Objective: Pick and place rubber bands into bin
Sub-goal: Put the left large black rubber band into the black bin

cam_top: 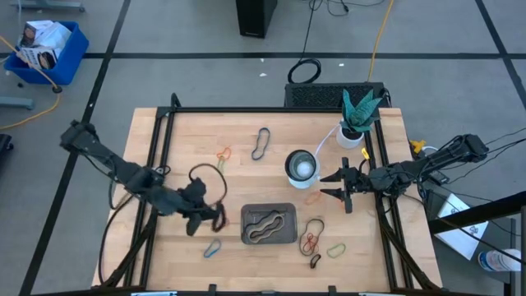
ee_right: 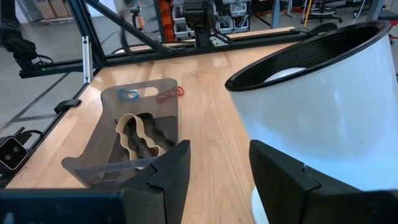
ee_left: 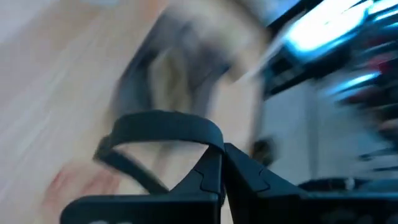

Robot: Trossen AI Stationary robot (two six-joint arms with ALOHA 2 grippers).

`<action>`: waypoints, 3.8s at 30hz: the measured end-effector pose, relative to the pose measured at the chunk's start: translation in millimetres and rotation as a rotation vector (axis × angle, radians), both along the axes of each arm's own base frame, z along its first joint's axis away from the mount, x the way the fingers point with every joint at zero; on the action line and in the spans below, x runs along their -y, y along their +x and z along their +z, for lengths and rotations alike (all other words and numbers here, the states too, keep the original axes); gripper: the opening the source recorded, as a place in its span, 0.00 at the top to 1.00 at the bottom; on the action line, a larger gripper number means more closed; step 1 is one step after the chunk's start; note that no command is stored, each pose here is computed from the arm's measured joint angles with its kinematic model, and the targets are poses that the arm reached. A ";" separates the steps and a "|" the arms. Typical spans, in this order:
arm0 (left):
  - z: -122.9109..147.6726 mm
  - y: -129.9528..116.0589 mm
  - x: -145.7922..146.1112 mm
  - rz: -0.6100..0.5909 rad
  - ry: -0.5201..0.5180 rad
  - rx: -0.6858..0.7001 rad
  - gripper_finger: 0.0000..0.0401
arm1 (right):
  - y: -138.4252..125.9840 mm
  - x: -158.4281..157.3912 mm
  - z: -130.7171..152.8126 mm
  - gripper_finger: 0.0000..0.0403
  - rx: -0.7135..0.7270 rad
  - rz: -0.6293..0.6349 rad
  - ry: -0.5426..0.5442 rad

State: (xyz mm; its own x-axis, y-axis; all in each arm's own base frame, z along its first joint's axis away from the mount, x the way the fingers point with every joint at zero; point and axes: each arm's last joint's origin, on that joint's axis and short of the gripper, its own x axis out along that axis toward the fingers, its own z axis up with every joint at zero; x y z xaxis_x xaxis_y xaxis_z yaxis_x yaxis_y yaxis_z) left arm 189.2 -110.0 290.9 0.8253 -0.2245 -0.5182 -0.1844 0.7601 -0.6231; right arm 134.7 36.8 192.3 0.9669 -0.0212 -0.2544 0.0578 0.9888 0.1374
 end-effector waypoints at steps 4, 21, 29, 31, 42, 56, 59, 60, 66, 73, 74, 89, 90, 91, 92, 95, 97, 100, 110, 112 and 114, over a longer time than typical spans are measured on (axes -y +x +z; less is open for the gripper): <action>28.2 10.2 -4.3 -0.042 0.033 0.304 0.99 | 0.0 0.0 0.0 0.61 0.000 0.000 0.000; 82.2 69.6 -17.6 -0.214 0.275 0.330 0.99 | 0.1 2.5 0.2 0.60 0.004 -0.062 -0.061; 94.4 114.3 -6.8 -0.277 0.381 0.068 0.99 | 0.1 2.4 0.2 0.61 0.003 -0.061 -0.062; 85.8 127.4 -4.4 -0.281 0.390 0.018 0.99 | 0.1 2.4 0.1 0.61 0.003 -0.061 -0.062; 9.5 181.2 0.4 -0.334 0.317 -0.235 0.99 | -0.5 2.6 -3.2 0.61 -0.010 -0.059 -0.067; -59.7 210.4 1.4 -0.308 0.292 -0.441 0.97 | -7.6 4.7 -36.6 0.61 0.142 -0.086 0.153; -67.5 212.3 1.7 -0.297 0.282 -0.471 0.97 | -7.1 2.5 -36.1 0.60 0.139 0.000 0.096; -69.5 212.8 1.9 -0.298 0.282 -0.476 0.98 | -7.0 1.8 -33.5 0.60 0.162 0.023 0.094; -69.9 212.8 1.7 -0.292 0.286 -0.479 0.96 | -6.9 1.6 -33.0 0.61 0.166 0.033 0.077; -70.0 212.9 1.2 -0.292 0.287 -0.479 0.99 | -6.9 1.6 -33.0 0.60 0.166 0.033 0.077; -70.0 213.0 1.2 -0.291 0.288 -0.479 0.98 | -6.9 1.6 -33.1 0.60 0.165 0.033 0.076; -70.0 213.3 0.5 -0.285 0.295 -0.477 0.91 | -7.3 -0.5 -32.4 0.61 0.167 0.109 0.090; -70.0 213.4 0.2 -0.282 0.293 -0.478 0.91 | -7.2 -0.5 -32.1 0.61 0.170 0.110 0.090; -70.0 213.5 -0.1 -0.280 0.291 -0.478 0.91 | -7.2 -0.6 -31.5 0.61 0.175 0.110 0.092; -70.0 213.5 -0.1 -0.281 0.292 -0.478 0.91 | -7.1 -0.6 -31.7 0.61 0.171 0.111 0.090; -70.0 213.5 -0.1 -0.292 0.302 -0.474 0.91 | -7.9 -0.3 -40.0 0.60 0.067 0.117 0.026; -70.0 213.8 -1.2 -0.297 0.308 -0.472 0.91 | -3.9 -1.7 -25.6 0.60 0.043 0.126 -0.016; -70.2 214.4 -4.7 -0.288 0.305 -0.477 0.91 | -0.3 -2.7 -3.2 0.60 0.035 0.130 -0.048; -43.9 201.9 -20.4 -0.231 0.346 -0.472 0.91 | 3.7 -4.9 34.8 0.60 0.070 0.168 -0.090; -30.2 195.4 -22.8 -0.209 0.370 -0.448 0.91 | 4.6 -5.3 39.6 0.60 0.056 0.169 -0.089; -15.3 188.2 -25.0 -0.189 0.386 -0.414 0.91 | 6.7 -6.1 49.3 0.61 0.074 0.168 -0.081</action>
